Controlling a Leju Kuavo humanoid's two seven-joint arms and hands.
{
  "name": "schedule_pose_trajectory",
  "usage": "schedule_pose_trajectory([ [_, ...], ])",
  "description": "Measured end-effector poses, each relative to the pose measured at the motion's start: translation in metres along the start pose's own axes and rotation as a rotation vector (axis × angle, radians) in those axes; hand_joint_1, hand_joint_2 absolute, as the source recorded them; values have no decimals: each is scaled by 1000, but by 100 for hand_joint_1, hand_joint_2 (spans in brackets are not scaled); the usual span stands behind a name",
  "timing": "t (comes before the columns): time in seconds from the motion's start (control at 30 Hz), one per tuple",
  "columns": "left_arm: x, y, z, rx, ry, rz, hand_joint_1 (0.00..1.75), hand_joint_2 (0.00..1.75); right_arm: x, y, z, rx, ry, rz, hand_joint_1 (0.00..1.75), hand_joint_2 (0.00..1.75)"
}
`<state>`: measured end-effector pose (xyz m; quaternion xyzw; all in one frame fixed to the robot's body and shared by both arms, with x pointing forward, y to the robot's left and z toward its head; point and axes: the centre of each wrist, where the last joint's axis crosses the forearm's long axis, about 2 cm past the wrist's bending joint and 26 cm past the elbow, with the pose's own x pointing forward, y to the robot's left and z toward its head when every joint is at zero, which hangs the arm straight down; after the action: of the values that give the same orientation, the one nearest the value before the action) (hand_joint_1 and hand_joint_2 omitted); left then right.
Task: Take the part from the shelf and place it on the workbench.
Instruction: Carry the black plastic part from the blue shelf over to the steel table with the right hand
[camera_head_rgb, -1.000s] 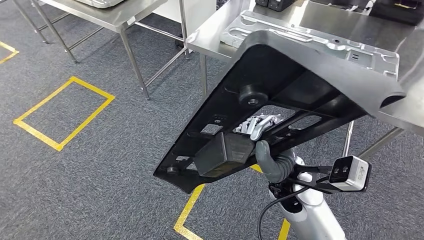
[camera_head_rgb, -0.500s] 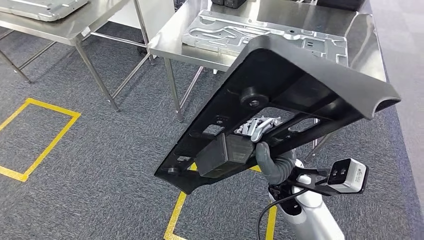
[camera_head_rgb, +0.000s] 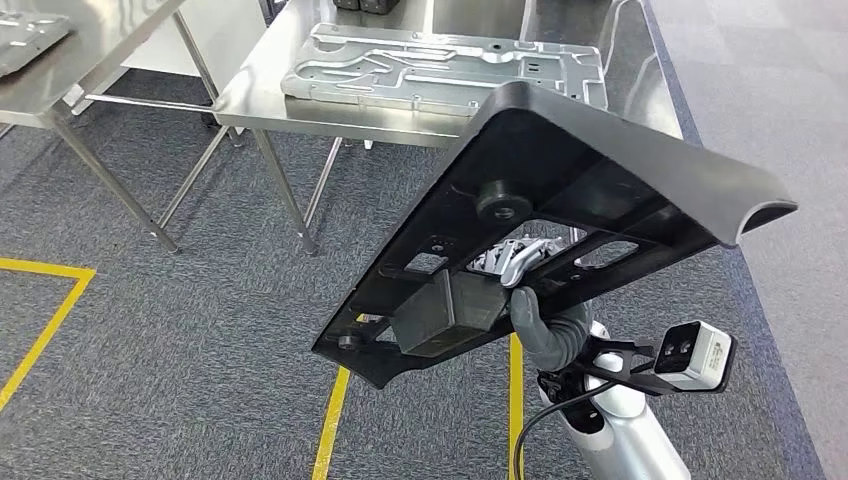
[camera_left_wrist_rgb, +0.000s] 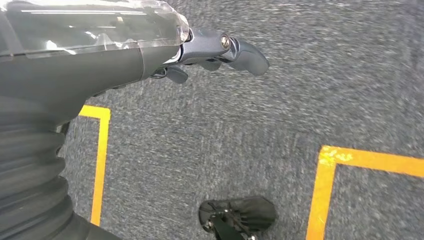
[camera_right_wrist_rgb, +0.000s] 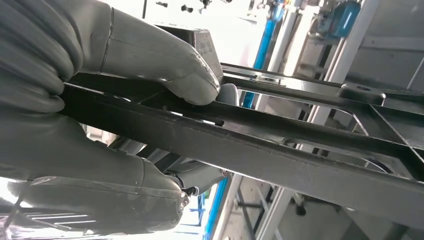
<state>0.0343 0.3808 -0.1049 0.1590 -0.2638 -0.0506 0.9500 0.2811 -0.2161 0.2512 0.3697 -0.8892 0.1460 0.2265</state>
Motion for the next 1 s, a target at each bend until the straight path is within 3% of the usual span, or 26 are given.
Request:
schedule_pose_trajectory([
  [1.0,-1,-1,1,-36,8,19,0,175,0,2,0,-1,5,65,175,175],
])
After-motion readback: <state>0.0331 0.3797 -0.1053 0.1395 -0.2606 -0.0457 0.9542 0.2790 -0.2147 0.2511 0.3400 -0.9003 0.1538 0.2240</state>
